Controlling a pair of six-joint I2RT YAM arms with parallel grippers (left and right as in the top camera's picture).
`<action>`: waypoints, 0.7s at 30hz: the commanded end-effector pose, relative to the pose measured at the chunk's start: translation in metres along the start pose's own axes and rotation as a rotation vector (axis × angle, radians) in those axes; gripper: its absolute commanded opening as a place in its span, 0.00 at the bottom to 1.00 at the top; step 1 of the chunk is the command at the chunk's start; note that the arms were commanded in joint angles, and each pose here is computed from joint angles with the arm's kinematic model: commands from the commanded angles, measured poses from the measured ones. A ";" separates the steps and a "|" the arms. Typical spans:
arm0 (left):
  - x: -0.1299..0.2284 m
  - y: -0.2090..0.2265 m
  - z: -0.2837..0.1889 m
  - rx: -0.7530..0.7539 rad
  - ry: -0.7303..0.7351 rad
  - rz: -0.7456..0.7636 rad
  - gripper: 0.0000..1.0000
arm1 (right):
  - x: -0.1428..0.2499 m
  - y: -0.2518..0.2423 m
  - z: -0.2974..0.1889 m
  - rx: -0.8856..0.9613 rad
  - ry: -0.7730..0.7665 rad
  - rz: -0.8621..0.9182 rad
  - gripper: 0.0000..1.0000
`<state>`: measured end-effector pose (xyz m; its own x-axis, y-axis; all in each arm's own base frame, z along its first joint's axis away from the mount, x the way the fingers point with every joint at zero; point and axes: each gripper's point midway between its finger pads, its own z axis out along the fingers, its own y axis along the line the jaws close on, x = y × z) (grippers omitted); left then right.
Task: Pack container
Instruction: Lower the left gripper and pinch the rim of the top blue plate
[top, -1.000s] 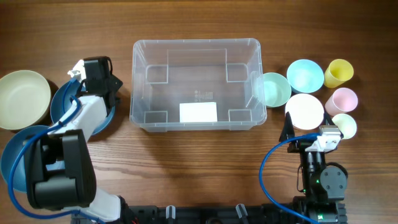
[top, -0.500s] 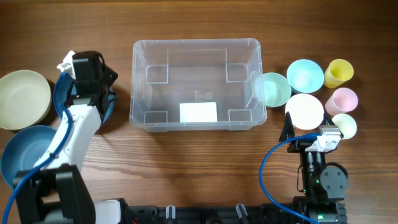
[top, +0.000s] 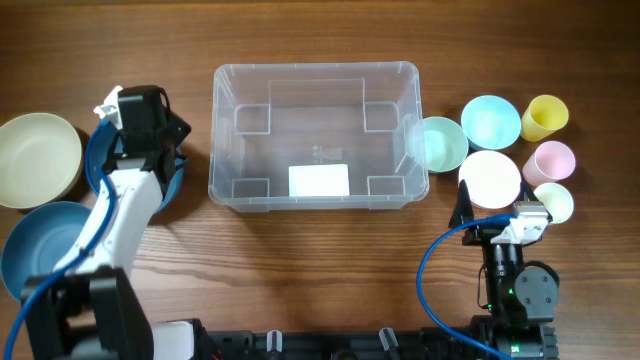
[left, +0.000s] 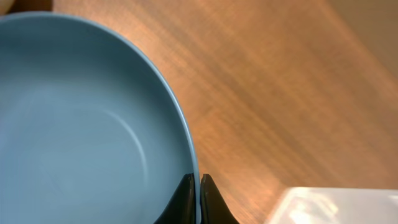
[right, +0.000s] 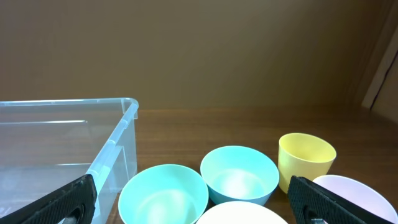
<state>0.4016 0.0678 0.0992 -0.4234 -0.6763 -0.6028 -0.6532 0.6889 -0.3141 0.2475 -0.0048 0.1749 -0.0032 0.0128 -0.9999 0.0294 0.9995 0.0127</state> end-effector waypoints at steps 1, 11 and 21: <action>0.012 0.012 0.024 -0.061 0.031 0.022 0.04 | 0.000 0.001 0.000 -0.010 -0.005 -0.010 1.00; 0.040 0.023 0.060 -0.102 0.095 0.038 0.04 | 0.000 0.001 0.000 -0.010 -0.005 -0.010 1.00; 0.043 0.025 0.064 -0.107 0.100 0.039 0.50 | 0.000 0.001 0.000 -0.010 -0.005 -0.010 1.00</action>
<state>0.4080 0.0724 0.0257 -0.4998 -0.6696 -0.5494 -0.6919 0.6902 -0.2117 0.2475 -0.0048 0.1749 -0.0032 0.0128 -0.9999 0.0294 0.9995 0.0127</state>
